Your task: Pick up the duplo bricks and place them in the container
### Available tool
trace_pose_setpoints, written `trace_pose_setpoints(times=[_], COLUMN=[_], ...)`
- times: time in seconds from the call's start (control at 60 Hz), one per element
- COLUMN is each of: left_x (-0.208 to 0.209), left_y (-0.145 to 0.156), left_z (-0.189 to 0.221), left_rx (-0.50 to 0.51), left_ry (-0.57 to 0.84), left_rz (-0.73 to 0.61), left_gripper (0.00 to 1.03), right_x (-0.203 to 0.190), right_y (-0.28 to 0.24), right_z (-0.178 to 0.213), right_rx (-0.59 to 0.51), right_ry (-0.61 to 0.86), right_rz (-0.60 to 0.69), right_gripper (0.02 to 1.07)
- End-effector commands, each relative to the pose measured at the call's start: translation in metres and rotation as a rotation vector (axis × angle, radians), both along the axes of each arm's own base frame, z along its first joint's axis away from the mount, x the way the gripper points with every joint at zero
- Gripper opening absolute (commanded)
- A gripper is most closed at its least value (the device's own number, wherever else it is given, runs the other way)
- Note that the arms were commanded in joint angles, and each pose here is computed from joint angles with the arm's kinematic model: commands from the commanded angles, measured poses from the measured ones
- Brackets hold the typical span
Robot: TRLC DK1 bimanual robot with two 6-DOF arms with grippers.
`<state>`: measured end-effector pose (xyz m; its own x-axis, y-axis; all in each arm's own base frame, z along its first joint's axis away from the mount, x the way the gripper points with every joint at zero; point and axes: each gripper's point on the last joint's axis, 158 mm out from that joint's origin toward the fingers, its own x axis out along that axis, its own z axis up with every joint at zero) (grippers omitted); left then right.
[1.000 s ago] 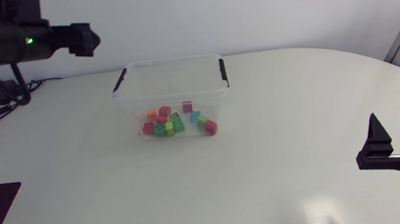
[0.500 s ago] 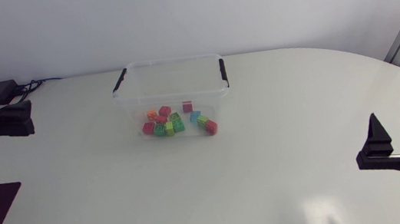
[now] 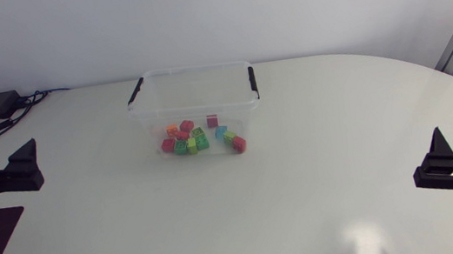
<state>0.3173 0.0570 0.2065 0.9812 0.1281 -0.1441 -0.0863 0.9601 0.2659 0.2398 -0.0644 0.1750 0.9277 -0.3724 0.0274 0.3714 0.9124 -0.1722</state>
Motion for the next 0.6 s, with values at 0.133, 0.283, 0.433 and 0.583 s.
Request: trace_pose_setpoints(times=[0.133,0.283,0.433,0.583], left_x=[-0.013,-0.017,-0.02,-0.024], left_y=[0.005,0.001,-0.001,-0.002], left_z=[-0.008,-0.007,-0.011,-0.016], left_rx=[-0.006,-0.008,-0.012,-0.017], left_ry=[-0.036,-0.063,-0.076,-0.093], left_rz=[0.026,0.02,0.016,0.016], left_gripper=[0.99,0.99,0.99,0.99], right_x=[-0.004,-0.01,-0.013,-0.02], right_y=[-0.017,-0.031,-0.039,-0.052], right_z=[-0.012,-0.012,-0.011,-0.012], right_rx=[-0.008,-0.008,-0.007,-0.006], right_ry=[0.029,0.03,0.028,0.03], right_rz=[-0.07,-0.132,-0.167,-0.227], right_gripper=[1.02,1.02,1.02,1.02])
